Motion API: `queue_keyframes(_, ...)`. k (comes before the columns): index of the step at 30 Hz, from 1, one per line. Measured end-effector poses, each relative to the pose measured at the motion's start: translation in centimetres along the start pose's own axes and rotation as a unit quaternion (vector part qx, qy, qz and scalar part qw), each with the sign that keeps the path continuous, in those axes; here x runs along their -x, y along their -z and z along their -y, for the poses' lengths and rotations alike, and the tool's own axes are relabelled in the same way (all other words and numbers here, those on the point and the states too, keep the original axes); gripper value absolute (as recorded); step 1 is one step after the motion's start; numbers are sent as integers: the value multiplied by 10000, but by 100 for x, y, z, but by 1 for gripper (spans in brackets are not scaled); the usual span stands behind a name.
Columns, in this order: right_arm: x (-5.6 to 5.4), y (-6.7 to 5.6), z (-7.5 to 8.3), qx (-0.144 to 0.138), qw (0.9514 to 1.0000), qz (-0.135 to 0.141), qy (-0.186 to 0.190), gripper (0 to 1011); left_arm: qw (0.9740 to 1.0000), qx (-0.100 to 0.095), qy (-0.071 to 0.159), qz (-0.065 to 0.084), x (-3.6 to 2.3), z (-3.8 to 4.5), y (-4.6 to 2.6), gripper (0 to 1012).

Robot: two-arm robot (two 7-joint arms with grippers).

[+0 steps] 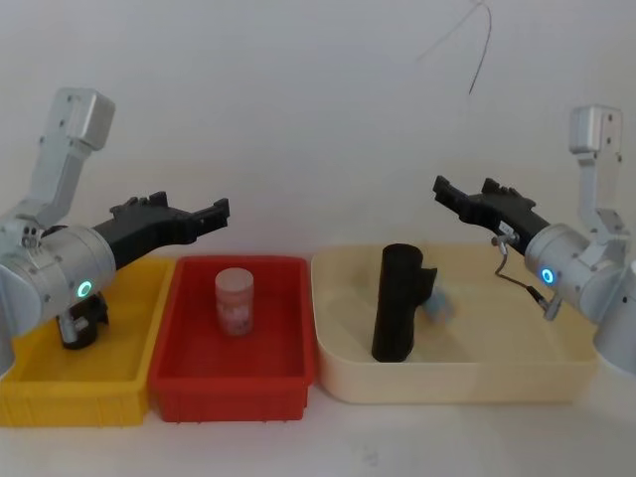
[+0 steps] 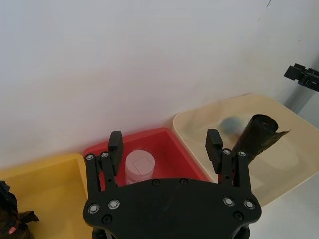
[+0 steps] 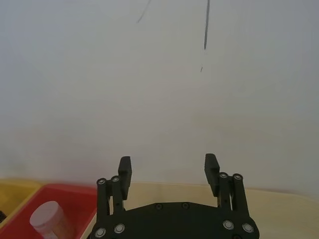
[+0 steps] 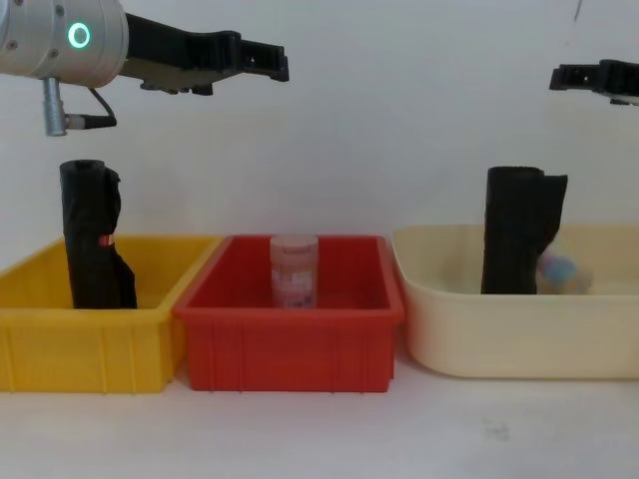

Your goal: Pick up the garbage bag with the one hand and transfer it to the other hand.

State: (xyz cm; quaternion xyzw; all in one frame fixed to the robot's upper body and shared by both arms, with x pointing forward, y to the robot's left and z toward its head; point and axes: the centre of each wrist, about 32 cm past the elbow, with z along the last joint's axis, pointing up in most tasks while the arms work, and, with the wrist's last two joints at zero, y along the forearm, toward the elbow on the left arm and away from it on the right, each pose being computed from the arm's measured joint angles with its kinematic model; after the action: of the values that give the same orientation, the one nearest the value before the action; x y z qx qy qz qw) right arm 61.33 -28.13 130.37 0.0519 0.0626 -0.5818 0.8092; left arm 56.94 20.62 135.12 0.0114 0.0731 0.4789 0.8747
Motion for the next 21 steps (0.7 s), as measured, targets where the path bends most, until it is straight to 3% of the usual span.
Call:
queue_keyframes(5, -6, 24, 52, -129, 9998, 78, -129, 999, 10000, 0, 0, 0, 0, 0, 0, 1000)
queue_keyframes(13, 58, 24, 132, -396, 9980, 222, -439, 1000, 10000, 0, 1, 0, 0, 0, 0, 1000)
queue_keyframes(21, 257, 19, 286, -684, 9919, 422, -987, 1000, 10000, 0, 0, 0, 0, 0, 0, 1000)
